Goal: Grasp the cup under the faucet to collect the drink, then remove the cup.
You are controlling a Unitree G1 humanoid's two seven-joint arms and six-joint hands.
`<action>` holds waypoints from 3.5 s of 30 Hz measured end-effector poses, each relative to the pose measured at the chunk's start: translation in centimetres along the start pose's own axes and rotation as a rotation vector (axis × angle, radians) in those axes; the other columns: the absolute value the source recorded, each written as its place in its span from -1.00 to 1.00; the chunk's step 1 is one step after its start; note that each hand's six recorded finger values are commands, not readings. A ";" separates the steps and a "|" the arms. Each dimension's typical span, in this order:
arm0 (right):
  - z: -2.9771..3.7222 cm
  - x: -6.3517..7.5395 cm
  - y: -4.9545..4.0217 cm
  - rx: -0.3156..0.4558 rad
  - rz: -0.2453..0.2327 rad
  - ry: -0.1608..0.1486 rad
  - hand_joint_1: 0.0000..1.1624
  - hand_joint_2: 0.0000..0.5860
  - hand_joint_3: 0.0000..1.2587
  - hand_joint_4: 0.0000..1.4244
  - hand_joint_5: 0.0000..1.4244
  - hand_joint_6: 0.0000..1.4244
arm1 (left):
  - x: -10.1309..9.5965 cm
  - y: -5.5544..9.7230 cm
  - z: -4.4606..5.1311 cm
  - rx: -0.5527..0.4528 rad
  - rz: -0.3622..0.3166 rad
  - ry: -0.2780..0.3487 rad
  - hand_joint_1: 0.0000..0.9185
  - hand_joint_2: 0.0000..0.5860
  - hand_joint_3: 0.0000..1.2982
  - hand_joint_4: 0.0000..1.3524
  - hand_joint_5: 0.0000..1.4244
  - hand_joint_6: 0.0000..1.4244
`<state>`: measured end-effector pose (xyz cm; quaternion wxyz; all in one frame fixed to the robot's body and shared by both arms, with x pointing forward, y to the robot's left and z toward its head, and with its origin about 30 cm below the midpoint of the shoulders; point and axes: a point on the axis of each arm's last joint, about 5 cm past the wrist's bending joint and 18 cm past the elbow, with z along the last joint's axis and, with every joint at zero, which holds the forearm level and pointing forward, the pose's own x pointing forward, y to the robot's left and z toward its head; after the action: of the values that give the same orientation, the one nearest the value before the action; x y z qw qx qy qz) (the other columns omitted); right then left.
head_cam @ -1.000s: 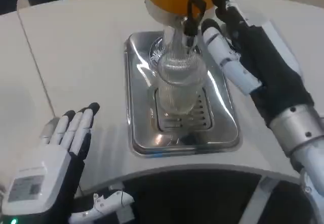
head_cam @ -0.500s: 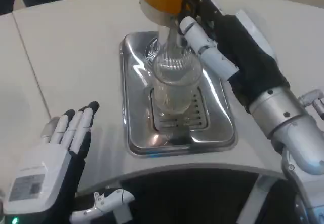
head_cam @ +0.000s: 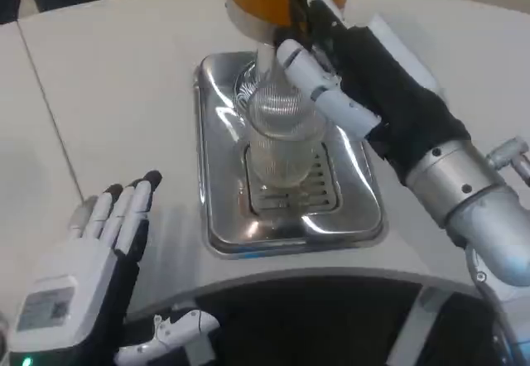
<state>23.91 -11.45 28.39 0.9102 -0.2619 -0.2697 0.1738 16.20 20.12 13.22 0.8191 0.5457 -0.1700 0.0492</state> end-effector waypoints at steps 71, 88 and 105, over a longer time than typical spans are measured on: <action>1.68 -3.0 2.54 -0.437 -0.283 0.114 -0.56 1.00 -0.99 -1.00 -1.00 -0.99 | 8.0 -3.0 4.02 -0.120 0.098 0.010 -0.67 -0.81 -1.00 -1.00 -1.00 -0.99; 0.35 -11.3 1.58 -0.637 -0.155 0.227 -0.21 0.91 -1.00 -1.00 -1.00 -0.95 | 8.1 -3.4 4.54 -0.138 0.094 -0.013 -0.83 -0.80 -1.00 -1.00 -0.98 -0.95; -0.98 -14.4 0.12 -0.791 0.027 0.327 -0.27 0.47 -1.00 -1.00 -1.00 -0.97 | 11.1 -5.1 6.56 -0.223 0.116 -0.060 -0.59 -0.82 -1.00 -1.00 -0.96 -0.89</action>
<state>13.05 -18.31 21.87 0.7680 -0.6186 -0.1643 0.0248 26.49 10.93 14.71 0.8650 0.4417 -0.2300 0.0609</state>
